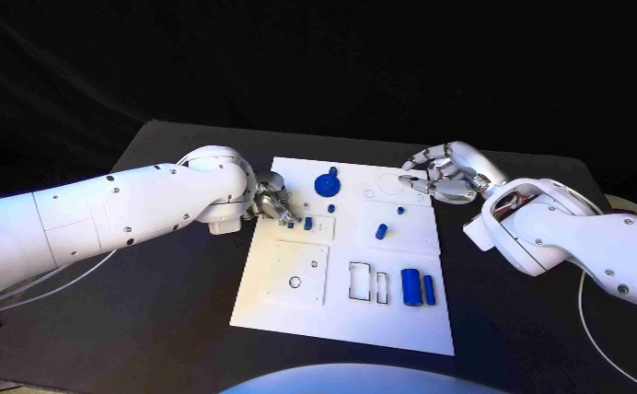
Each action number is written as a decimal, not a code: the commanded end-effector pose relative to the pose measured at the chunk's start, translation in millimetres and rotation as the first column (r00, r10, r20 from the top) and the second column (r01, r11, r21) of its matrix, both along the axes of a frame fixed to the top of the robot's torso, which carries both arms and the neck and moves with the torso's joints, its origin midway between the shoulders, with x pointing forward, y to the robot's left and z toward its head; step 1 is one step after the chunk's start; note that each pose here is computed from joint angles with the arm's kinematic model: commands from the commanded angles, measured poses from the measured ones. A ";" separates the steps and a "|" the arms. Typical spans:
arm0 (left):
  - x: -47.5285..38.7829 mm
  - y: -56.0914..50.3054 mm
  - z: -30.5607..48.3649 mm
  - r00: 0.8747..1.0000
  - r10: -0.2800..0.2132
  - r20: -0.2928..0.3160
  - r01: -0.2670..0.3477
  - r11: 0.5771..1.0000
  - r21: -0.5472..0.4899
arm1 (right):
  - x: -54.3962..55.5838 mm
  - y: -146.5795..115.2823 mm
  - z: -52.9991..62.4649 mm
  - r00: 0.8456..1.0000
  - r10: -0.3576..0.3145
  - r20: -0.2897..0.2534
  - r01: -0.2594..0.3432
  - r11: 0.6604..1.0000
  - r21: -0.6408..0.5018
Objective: Assemble the parts on the task board
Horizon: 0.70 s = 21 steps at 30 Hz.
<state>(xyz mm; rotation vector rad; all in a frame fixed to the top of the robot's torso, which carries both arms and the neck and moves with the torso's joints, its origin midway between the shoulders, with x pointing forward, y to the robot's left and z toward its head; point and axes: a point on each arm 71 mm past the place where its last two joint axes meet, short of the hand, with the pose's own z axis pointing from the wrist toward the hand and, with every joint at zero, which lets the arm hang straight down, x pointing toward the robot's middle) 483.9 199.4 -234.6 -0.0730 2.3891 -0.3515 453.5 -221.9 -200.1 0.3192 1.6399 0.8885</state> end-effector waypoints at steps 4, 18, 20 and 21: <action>0.0 -0.2 -0.6 1.000 -0.010 -0.006 0.010 1.000 0.010 | -0.7 0.5 -0.1 1.000 0.009 0.003 -0.009 1.000 -0.007; 1.1 0.8 1.1 1.000 0.000 0.004 0.000 1.000 -0.002 | -0.5 0.1 -0.2 1.000 0.009 0.003 -0.009 1.000 -0.008; 1.4 1.2 1.6 1.000 0.011 0.006 -0.010 1.000 -0.015 | -0.5 0.0 -0.2 1.000 0.009 0.003 -0.009 1.000 -0.008; 1.5 1.2 1.8 1.000 0.014 0.007 -0.014 1.000 -0.019 | -0.5 0.1 -0.2 1.000 0.009 0.002 -0.009 1.000 -0.008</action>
